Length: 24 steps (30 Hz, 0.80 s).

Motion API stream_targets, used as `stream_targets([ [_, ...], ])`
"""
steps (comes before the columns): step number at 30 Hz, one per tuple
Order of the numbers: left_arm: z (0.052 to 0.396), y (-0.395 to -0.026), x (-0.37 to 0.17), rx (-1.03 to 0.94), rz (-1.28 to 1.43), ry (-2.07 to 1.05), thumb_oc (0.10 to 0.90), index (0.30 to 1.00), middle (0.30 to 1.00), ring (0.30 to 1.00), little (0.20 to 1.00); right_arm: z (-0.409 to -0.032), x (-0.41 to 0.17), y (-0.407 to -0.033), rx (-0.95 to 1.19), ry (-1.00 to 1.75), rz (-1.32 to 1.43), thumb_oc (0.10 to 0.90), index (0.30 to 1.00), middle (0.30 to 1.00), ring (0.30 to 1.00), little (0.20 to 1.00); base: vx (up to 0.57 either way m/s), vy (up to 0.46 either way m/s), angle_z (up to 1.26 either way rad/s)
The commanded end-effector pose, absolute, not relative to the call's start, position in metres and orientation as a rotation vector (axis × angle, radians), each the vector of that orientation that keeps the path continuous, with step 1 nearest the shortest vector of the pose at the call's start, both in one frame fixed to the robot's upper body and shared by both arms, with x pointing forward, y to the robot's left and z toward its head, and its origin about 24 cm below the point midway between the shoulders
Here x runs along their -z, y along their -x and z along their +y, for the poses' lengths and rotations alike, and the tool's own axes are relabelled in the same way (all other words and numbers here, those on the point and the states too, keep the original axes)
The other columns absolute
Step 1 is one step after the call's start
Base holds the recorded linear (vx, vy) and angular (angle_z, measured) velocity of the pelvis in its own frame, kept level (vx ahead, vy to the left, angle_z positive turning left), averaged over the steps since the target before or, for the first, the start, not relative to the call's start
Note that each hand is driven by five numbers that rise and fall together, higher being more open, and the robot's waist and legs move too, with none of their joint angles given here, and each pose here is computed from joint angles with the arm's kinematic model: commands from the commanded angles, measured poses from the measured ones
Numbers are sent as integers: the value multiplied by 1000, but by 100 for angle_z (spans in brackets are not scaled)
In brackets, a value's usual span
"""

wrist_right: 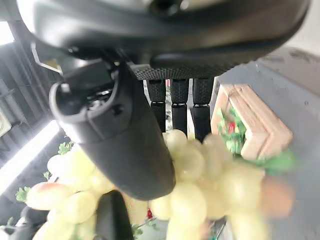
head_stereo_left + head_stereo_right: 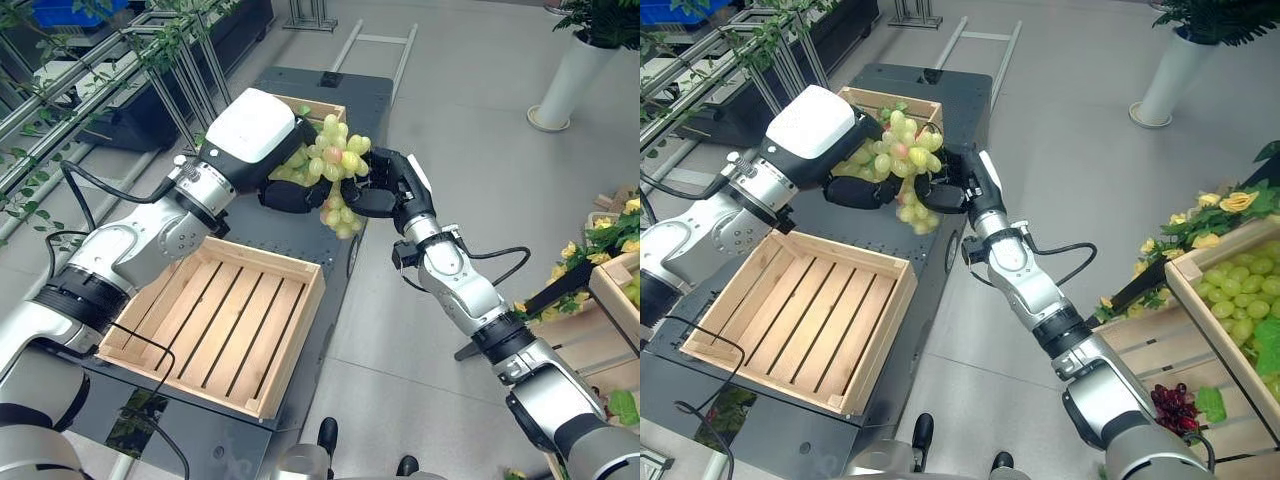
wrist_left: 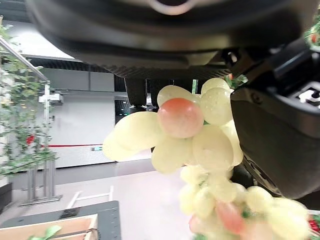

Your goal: Pick up the fruits from the basket on one side to the basket on the other side

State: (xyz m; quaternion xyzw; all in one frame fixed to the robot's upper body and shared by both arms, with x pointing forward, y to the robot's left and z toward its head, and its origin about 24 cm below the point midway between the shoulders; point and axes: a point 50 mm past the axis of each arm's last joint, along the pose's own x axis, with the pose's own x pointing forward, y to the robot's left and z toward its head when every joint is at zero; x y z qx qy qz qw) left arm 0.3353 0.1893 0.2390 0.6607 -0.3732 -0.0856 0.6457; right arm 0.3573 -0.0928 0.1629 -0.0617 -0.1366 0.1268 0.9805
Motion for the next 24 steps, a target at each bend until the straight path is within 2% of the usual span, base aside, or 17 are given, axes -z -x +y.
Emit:
stream_targets([
  [1,175,-341,-280,68,-998,-1341,400,300,300,300,300,-66,-206,-358,-282,212,-514,400,300,300,300,300,0,0,0],
  [16,184,-342,-277,54,-946,-1359,400,300,300,300,300,-80,-225,-354,-207,228,-619,400,300,300,300,300,0,0,0],
  [17,189,-347,-273,49,-869,-1355,729,794,794,794,794,-80,-227,-353,-202,217,-631,400,300,300,300,300,0,0,0],
  [18,192,-347,-272,34,-862,-1349,800,900,900,900,900,-81,-229,-353,-196,213,-639,400,300,300,300,300,0,0,0],
  [24,204,-351,-261,3,-793,-1361,800,900,900,900,900,-91,-235,-351,-147,205,-677,400,300,300,300,300,0,0,0],
])
